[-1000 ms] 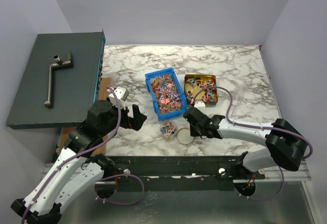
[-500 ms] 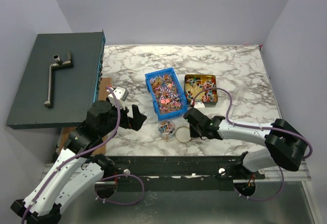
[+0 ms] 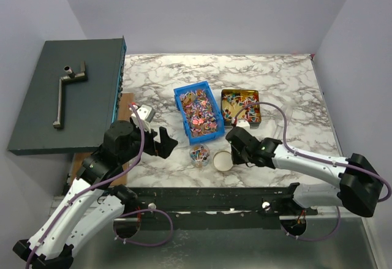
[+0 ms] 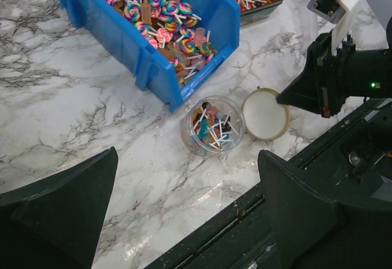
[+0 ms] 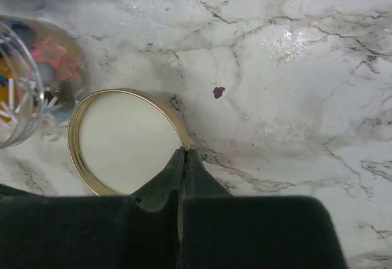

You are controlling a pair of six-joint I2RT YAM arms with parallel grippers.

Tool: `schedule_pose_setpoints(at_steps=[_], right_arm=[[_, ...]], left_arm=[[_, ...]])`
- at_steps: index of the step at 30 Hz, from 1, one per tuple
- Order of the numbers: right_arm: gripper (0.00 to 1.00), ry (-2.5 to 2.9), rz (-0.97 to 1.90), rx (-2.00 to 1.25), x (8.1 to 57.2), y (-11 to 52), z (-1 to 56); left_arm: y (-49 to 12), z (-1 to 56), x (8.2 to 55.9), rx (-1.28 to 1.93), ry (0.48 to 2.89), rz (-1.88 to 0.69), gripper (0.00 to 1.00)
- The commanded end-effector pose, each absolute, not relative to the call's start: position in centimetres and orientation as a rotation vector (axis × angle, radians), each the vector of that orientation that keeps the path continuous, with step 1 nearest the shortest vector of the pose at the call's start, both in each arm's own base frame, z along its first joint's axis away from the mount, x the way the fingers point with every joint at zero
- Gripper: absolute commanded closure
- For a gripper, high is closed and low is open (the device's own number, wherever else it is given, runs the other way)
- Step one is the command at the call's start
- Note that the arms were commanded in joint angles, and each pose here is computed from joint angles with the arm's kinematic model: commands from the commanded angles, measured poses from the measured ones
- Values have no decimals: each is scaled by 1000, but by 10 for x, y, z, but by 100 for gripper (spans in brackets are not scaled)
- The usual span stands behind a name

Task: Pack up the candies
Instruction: Pick up the bottle lid at the center of the board, then adjust the bottle lid.

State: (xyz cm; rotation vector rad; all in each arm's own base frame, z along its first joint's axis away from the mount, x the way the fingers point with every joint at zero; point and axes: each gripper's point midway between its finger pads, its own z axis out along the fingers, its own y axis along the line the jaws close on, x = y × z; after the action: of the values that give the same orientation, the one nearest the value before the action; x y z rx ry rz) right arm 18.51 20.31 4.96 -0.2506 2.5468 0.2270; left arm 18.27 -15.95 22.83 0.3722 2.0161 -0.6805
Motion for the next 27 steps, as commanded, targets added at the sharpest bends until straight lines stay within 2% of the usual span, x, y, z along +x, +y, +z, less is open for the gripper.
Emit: schedule_pose_setpoints(at_steps=[1,12,27], right_arm=[[99,2549,259,-342,176,203,76],[99,2580,594,-564,140,234,103],[99,2661,1151,-939,72,278,121]], left_arm=[[-173,239,174,450,1950,-783,1],[-219,266,109,823,1787,-1170,1],[-218,268,42,1209,1677,-1168,3]])
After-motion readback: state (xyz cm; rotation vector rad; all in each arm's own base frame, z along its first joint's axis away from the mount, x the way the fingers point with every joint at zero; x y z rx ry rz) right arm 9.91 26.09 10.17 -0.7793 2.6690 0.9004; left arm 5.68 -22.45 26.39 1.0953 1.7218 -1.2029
